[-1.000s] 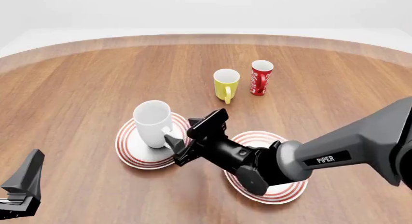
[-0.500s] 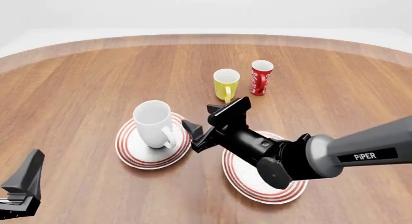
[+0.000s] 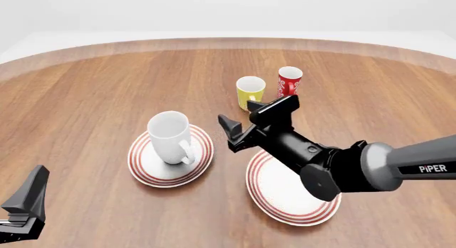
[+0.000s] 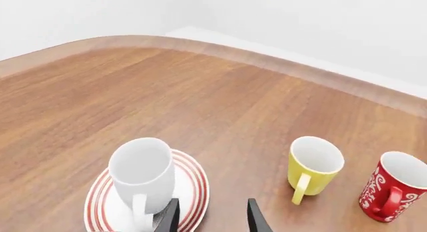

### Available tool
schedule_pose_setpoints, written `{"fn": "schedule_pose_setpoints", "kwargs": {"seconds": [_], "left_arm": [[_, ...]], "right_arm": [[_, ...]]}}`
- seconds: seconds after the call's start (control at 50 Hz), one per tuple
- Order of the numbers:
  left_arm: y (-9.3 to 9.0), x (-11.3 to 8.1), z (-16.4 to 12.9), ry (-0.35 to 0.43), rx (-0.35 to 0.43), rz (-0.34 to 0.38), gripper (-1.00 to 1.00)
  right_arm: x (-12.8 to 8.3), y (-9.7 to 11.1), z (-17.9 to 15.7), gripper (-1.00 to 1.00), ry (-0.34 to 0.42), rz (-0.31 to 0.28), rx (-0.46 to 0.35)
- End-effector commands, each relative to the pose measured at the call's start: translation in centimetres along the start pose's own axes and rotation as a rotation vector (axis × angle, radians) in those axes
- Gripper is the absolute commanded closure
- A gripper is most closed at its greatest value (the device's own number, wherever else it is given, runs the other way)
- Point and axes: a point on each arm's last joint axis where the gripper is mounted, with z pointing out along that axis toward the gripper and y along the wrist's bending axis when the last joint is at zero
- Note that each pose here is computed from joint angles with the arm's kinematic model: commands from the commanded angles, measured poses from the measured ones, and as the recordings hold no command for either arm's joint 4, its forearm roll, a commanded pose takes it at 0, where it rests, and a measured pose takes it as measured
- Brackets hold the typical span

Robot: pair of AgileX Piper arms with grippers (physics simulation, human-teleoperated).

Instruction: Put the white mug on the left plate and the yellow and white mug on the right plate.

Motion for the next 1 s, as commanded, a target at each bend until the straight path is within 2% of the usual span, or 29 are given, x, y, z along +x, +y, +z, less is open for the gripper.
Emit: {"fn": "schedule_pose_setpoints", "kwargs": {"seconds": [0.02,0.6,1.0], "left_arm": [[0.0,0.0,0.0,0.0,0.0,0.0,-1.0],[0.0,0.0,0.0,0.0,0.0,0.0,-1.0],[0.0,0.0,0.0,0.0,0.0,0.0,-1.0]], "right_arm": [[-0.5,-1.3,-0.1,-1.0,-0.032,-0.002,0.038],[-0.9,-5.6,0.4,-1.0,-0.076,0.045,0.159],[-0.8,-8.6,1.5,-1.0,-0.086,0.1,0.235]]}}
